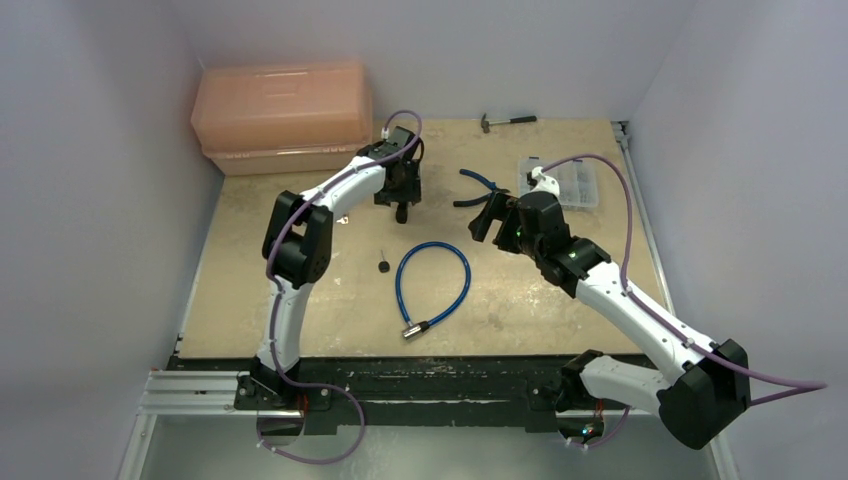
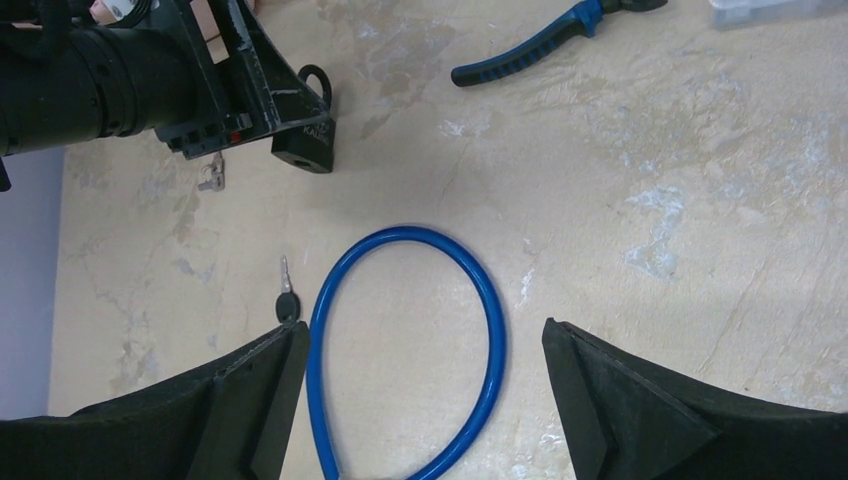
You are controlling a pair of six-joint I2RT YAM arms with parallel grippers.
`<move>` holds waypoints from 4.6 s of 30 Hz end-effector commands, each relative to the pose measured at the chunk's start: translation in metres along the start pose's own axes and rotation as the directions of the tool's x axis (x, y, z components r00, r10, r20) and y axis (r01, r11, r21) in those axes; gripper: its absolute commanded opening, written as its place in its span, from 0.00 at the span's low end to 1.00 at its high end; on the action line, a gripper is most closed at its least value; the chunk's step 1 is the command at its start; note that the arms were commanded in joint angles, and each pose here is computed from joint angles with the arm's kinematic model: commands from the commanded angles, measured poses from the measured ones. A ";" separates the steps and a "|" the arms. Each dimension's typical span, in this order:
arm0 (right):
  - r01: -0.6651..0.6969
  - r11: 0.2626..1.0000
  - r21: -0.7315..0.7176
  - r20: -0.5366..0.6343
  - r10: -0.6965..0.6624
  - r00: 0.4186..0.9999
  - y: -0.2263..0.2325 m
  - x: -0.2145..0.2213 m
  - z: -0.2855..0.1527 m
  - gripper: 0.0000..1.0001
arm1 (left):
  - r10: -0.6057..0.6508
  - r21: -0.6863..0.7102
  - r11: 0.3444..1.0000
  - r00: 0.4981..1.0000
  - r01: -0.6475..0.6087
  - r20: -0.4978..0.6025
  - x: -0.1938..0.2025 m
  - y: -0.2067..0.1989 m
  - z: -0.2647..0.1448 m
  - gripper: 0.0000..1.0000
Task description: Unlock with the key
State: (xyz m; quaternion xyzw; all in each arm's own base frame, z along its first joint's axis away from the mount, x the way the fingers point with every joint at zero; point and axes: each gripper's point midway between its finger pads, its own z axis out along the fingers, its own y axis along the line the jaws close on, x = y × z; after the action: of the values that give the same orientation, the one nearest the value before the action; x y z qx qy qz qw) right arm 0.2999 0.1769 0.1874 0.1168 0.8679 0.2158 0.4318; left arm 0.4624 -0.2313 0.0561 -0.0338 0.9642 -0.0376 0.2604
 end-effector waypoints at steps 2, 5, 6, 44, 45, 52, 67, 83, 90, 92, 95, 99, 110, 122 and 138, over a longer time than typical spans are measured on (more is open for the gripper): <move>0.079 0.991 -0.108 0.094 -0.069 0.993 0.027 -0.031 -0.012 0.96 | -0.014 0.070 0.998 0.987 0.003 0.157 -0.049 -0.007 -0.053 0.76; 0.110 0.980 -0.166 0.109 -0.092 0.990 0.039 -0.034 -0.019 0.95 | -0.040 0.100 0.995 0.974 0.018 0.221 -0.062 -0.001 -0.080 0.98; 0.126 0.974 -0.186 0.109 -0.107 0.988 0.045 -0.033 -0.020 0.95 | -0.049 0.119 0.993 0.967 0.019 0.250 -0.067 0.001 -0.091 0.98; 0.459 0.883 -0.102 -0.364 -0.463 0.808 0.160 0.160 0.105 0.68 | 0.014 -0.246 0.918 0.595 0.310 0.804 -0.045 0.191 -0.294 0.95; 0.461 0.882 -0.093 -0.374 -0.461 0.805 0.157 0.164 0.109 0.68 | 0.014 -0.243 0.920 0.594 0.309 0.805 -0.045 0.191 -0.294 0.95; 0.478 0.875 -0.076 -0.403 -0.465 0.788 0.158 0.179 0.125 0.64 | 0.013 -0.233 0.927 0.597 0.293 0.802 -0.046 0.188 -0.294 0.95; 0.522 0.853 -0.021 -0.418 -0.482 0.770 0.149 0.189 0.145 0.53 | 0.010 -0.218 0.935 0.593 0.280 0.805 -0.046 0.186 -0.298 0.94; 0.543 0.840 -0.004 -0.447 -0.487 0.750 0.129 0.211 0.158 0.46 | 0.015 -0.214 0.941 0.601 0.260 0.799 -0.046 0.183 -0.294 0.93; 0.542 0.840 -0.003 -0.436 -0.489 0.755 0.130 0.211 0.162 0.46 | 0.018 -0.211 0.945 0.604 0.250 0.797 -0.046 0.181 -0.293 0.93; 0.545 0.838 -0.004 -0.436 -0.492 0.754 0.129 0.211 0.163 0.45 | 0.020 -0.212 0.946 0.606 0.247 0.796 -0.046 0.180 -0.292 0.93; 0.545 0.838 -0.002 -0.440 -0.491 0.752 0.127 0.213 0.164 0.43 | 0.021 -0.211 0.946 0.606 0.244 0.795 -0.046 0.180 -0.292 0.93; 0.551 0.834 0.005 -0.443 -0.492 0.750 0.122 0.215 0.164 0.38 | 0.023 -0.211 0.948 0.607 0.240 0.794 -0.046 0.179 -0.291 0.93; 0.565 0.824 -0.030 -0.384 -0.532 0.755 0.123 0.201 0.154 0.02 | 0.030 -0.201 0.956 0.611 0.213 0.791 -0.047 0.174 -0.288 0.90; 0.581 0.796 -0.169 -0.174 -0.604 0.778 0.141 0.153 0.101 0.00 | 0.011 -0.120 0.983 0.618 0.136 0.786 -0.048 0.155 -0.286 0.89; 0.548 0.718 -0.430 0.183 -0.524 0.831 0.175 0.079 -0.010 0.00 | -0.078 0.317 0.934 0.771 -0.166 0.632 -0.043 0.046 -0.287 0.73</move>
State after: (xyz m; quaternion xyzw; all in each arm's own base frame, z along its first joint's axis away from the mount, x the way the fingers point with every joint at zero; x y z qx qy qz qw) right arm 0.2512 0.3540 0.1734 -0.2312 0.8226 0.2366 0.4625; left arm 0.3617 -0.1213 0.2927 -0.0121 0.8014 -0.0687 0.5940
